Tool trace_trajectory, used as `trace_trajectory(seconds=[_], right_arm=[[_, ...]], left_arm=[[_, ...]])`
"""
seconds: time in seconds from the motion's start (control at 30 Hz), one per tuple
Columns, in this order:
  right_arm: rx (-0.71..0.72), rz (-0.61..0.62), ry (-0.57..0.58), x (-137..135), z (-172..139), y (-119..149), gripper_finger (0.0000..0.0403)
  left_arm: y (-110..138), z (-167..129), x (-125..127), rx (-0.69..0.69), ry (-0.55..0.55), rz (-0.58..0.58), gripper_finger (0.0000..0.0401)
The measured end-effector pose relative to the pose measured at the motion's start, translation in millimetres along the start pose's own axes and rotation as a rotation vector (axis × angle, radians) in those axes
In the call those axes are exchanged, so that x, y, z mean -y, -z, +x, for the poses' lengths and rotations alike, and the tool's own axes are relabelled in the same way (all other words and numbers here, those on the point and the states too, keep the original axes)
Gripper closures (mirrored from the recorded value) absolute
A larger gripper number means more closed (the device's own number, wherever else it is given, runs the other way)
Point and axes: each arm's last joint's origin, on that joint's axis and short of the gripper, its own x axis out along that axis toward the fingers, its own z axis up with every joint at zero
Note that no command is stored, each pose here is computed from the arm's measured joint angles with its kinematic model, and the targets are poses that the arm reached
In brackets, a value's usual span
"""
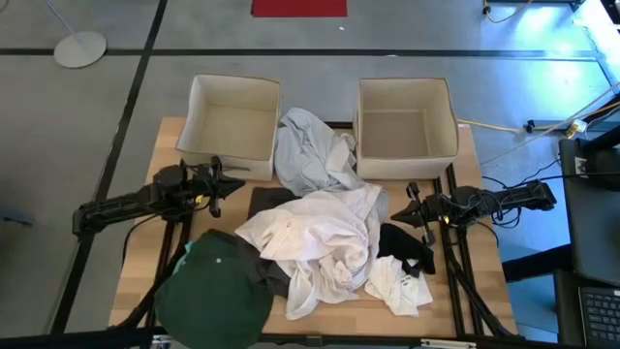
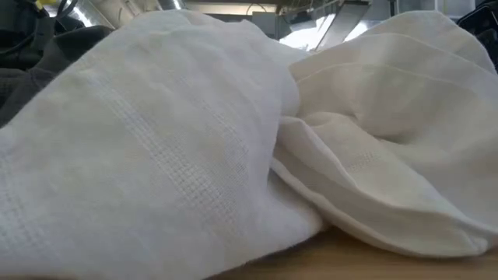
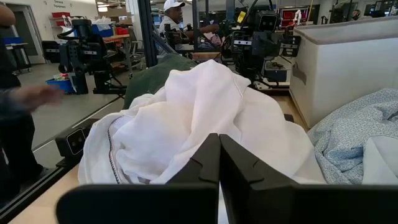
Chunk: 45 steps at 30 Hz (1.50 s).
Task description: Sort clothes
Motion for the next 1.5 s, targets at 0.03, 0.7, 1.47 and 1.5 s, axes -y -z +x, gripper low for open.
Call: trace_trajectory(seconds=[0.03, 0.7, 1.47, 1.5], right_arm=[[0.000, 0.000, 0.000, 0, 0, 0, 0.0397], [0.103, 0.153, 0.077, 2, -1, -9, 0.0397], [0.056, 0.108, 0.303, 4, 15, -94, 0.0397], [0.044, 0.104, 0.305, 4, 20, -101, 0.0397]], left_arm=[[0, 0, 0, 0.000, 0.000, 0.000, 0.0397], [-1, 0, 0, 0.012, 0.002, -0.132, 0.0397], [-14, -1, 1, 0.148, 0.008, 0.050, 0.0397], [-14, -1, 1, 0.148, 0.007, 0.060, 0.0397]])
